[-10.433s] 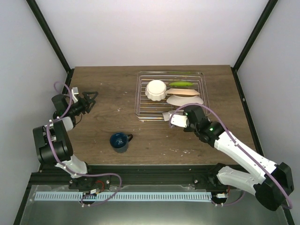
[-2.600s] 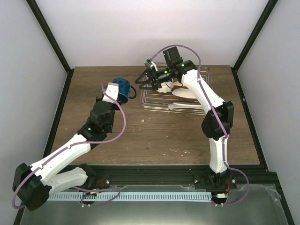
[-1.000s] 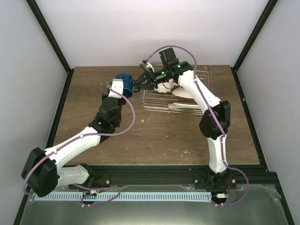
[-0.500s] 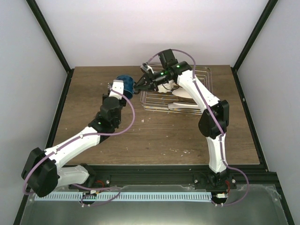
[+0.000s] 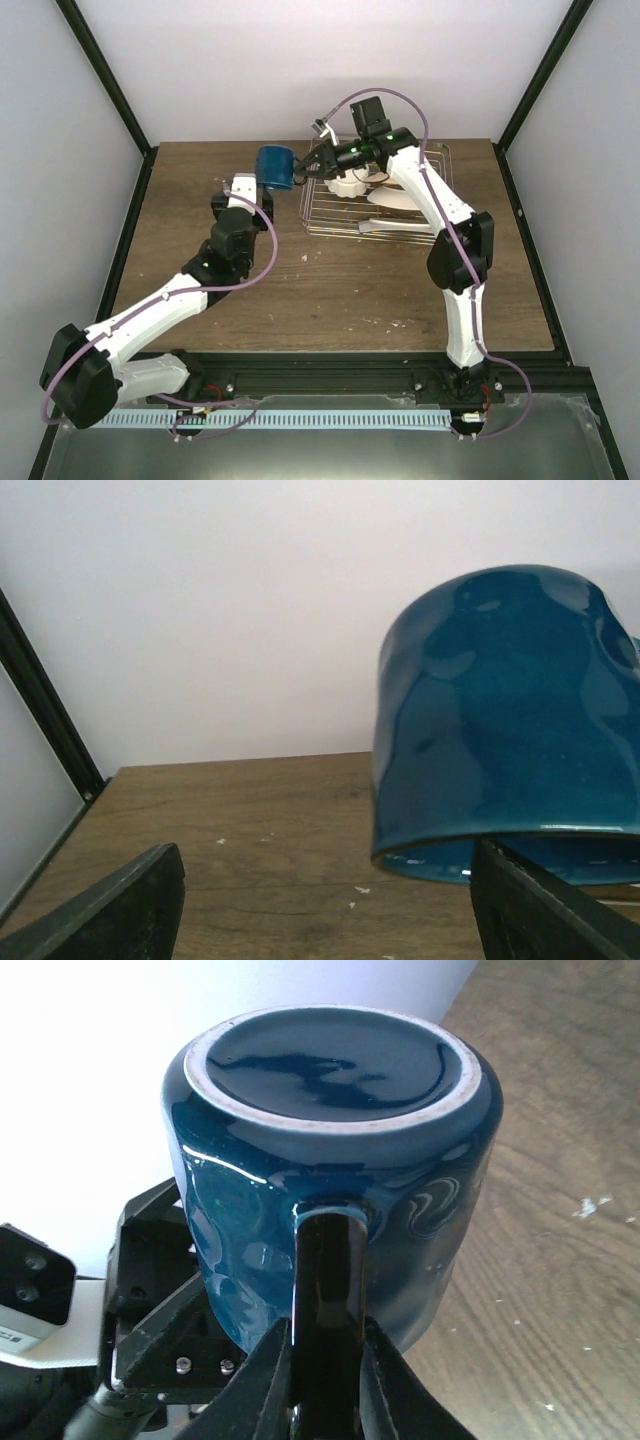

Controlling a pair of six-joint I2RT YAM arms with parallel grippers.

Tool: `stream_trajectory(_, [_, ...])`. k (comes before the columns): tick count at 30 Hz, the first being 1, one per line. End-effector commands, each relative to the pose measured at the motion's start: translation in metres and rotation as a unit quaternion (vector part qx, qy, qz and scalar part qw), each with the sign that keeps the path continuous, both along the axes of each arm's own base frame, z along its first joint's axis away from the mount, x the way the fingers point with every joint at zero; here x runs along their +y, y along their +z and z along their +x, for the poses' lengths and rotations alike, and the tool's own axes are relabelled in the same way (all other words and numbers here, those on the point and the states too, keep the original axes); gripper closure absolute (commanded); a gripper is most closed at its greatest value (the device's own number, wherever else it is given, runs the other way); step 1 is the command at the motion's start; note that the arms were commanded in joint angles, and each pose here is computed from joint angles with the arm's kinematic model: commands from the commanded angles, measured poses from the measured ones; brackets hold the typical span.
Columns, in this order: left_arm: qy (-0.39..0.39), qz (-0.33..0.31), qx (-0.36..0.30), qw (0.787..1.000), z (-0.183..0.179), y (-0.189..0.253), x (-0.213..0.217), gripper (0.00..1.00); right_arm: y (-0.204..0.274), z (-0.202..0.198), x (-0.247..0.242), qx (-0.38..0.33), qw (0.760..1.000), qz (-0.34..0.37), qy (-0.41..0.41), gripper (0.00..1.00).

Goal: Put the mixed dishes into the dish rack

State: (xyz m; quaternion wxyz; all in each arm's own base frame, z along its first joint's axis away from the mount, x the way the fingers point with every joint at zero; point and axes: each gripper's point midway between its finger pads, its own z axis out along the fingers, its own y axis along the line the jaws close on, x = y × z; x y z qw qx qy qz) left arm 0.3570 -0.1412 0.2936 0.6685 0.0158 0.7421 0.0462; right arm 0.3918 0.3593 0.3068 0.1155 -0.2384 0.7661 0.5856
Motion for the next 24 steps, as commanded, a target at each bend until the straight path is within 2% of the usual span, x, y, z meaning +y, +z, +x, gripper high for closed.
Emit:
stream_trajectory(1, [0.0,-0.023,0.001,1.0,-0.005,0.007,0.003,0.17,0.035,0.006,-0.011,-0.08,0.997,0.023,-0.008,0.99])
stream_trajectory(5, [0.008,-0.026,-0.003,1.0,-0.009,0.01,0.01,0.09,0.022,0.022,-0.024,-0.103,0.994,-0.018,-0.039,0.99])
stream_trajectory(9, [0.024,-0.024,-0.015,0.999,-0.014,0.02,0.021,0.06,0.001,0.043,-0.041,-0.138,0.984,-0.085,-0.076,0.99])
stream_trajectory(15, [0.043,-0.023,-0.023,0.999,-0.018,0.029,0.037,0.04,-0.023,0.067,-0.064,-0.191,0.956,-0.183,-0.128,0.99])
stream_trajectory(24, [0.052,-0.021,-0.018,0.998,-0.019,0.027,0.044,0.02,-0.048,0.081,-0.09,-0.211,0.924,-0.271,-0.166,0.99])
